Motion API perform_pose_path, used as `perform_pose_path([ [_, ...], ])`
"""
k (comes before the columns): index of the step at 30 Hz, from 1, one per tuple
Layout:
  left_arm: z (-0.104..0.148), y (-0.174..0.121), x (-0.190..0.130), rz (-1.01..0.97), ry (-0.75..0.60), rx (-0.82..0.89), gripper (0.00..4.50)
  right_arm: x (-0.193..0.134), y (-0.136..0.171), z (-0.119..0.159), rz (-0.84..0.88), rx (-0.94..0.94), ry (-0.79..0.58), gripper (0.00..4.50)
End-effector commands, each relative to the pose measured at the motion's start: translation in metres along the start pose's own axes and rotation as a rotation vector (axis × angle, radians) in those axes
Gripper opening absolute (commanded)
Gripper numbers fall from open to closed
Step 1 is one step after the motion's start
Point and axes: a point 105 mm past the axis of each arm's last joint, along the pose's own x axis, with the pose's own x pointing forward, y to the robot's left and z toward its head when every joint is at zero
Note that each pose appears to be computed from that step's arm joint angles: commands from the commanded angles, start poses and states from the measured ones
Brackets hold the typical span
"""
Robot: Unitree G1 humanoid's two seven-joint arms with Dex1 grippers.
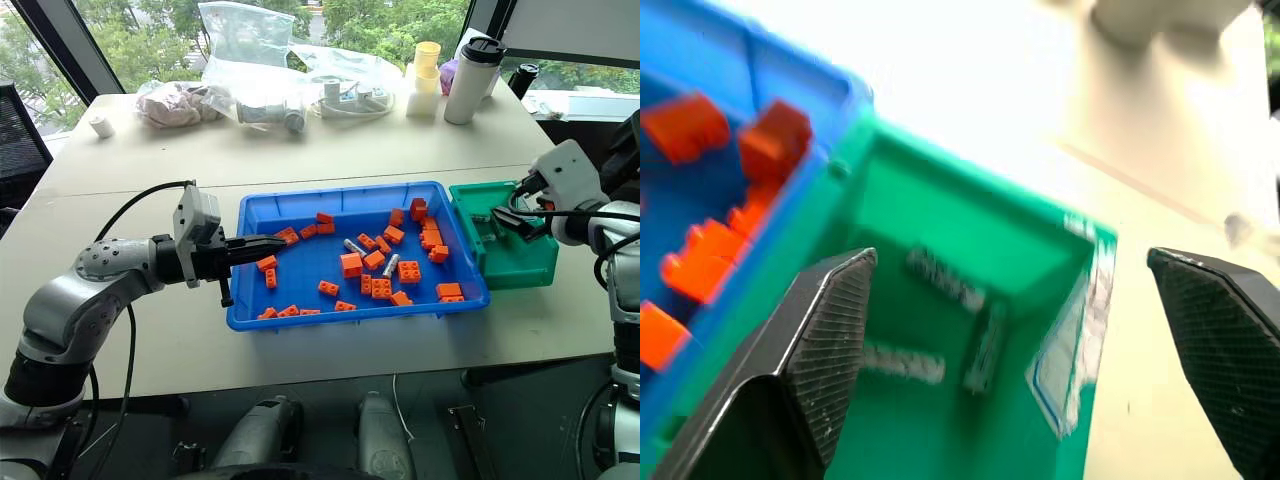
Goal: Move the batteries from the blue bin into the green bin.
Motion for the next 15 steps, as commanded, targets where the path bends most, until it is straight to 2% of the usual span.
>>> perform_pose_path([
  [1, 0.011, -0.001, 0.002, -0.018, -0.023, 0.049, 0.0, 0.022, 0.069, 0.025, 0.249, -0.009, -0.089, 4.43],
  [8, 0.012, 0.003, 0.0, -0.006, -0.015, 0.059, 0.0, 0.072, 0.129, 0.017, 0.356, 0.052, -0.043, 4.43],
  [15, 0.014, 0.003, -0.002, 0.005, -0.014, 0.065, 0.0, 0.103, 0.141, 0.011, 0.358, -0.022, 0.002, 4.43],
])
